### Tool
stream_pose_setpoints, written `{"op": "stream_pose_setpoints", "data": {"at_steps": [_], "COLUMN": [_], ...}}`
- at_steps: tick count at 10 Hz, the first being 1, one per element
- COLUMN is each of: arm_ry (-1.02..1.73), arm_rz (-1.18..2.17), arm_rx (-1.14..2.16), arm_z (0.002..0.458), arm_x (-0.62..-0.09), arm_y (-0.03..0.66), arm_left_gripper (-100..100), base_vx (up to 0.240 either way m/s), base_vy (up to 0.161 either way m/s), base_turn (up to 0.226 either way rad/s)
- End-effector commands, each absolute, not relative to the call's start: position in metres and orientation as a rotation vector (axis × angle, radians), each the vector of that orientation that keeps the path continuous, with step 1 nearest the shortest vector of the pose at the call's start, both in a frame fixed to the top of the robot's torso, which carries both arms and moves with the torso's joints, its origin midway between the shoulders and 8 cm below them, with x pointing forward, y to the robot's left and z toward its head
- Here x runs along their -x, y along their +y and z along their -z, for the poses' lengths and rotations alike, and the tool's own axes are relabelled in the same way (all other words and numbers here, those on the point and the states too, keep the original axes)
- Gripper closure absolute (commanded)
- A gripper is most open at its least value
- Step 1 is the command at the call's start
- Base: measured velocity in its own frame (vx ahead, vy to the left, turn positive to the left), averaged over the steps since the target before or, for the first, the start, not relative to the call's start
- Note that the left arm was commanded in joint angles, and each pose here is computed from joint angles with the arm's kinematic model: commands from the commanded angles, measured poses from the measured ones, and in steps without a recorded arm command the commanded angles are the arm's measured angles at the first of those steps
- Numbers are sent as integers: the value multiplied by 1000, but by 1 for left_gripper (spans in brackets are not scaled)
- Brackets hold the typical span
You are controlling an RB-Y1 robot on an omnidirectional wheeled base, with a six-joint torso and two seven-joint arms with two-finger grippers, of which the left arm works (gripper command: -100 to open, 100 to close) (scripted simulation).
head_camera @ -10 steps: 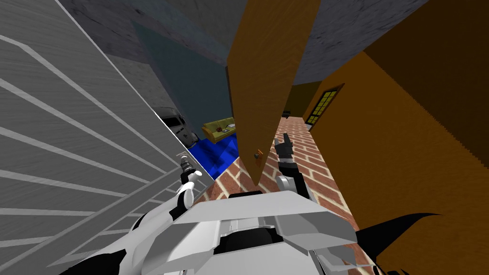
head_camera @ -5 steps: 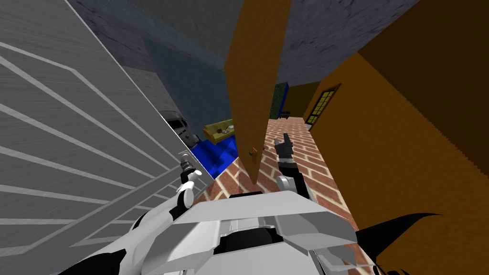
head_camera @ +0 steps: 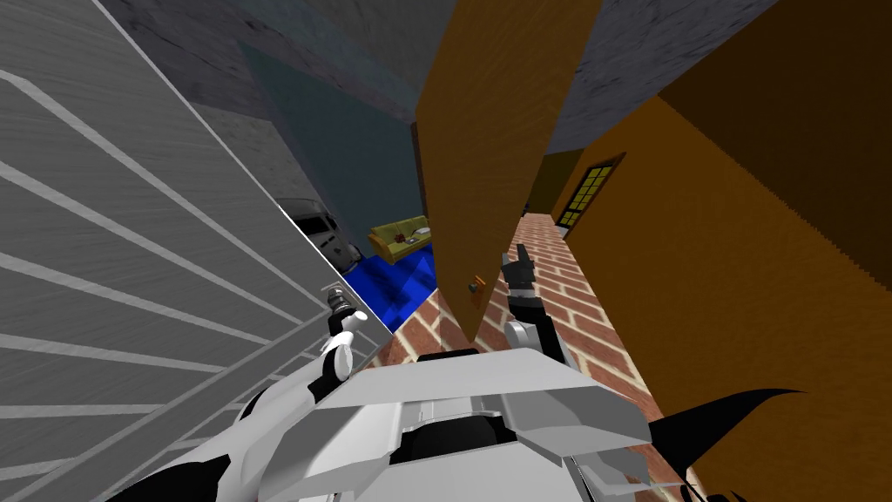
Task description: Pull the door open
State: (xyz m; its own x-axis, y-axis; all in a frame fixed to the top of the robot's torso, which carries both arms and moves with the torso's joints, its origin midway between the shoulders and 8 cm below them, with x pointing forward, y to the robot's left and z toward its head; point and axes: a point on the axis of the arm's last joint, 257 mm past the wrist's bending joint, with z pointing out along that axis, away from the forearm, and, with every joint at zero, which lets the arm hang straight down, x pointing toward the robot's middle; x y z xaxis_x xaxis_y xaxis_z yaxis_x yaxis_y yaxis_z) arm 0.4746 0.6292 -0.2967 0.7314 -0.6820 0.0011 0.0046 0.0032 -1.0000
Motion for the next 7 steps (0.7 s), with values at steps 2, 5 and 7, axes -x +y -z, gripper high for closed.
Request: {"op": "stream_pose_setpoints", "data": {"at_steps": [2, 5, 7], "arm_ry": [578, 583, 583], "arm_rz": [586, 586, 586], "arm_rx": [1483, 1491, 1491], "arm_z": [296, 300, 300], "arm_x": [-472, -472, -472], "arm_y": [631, 629, 629], "arm_left_gripper": [-100, 100, 100], "base_vx": [111, -22, -4], "base_vy": [166, -4, -5], "base_turn": [-71, -36, 6]}}
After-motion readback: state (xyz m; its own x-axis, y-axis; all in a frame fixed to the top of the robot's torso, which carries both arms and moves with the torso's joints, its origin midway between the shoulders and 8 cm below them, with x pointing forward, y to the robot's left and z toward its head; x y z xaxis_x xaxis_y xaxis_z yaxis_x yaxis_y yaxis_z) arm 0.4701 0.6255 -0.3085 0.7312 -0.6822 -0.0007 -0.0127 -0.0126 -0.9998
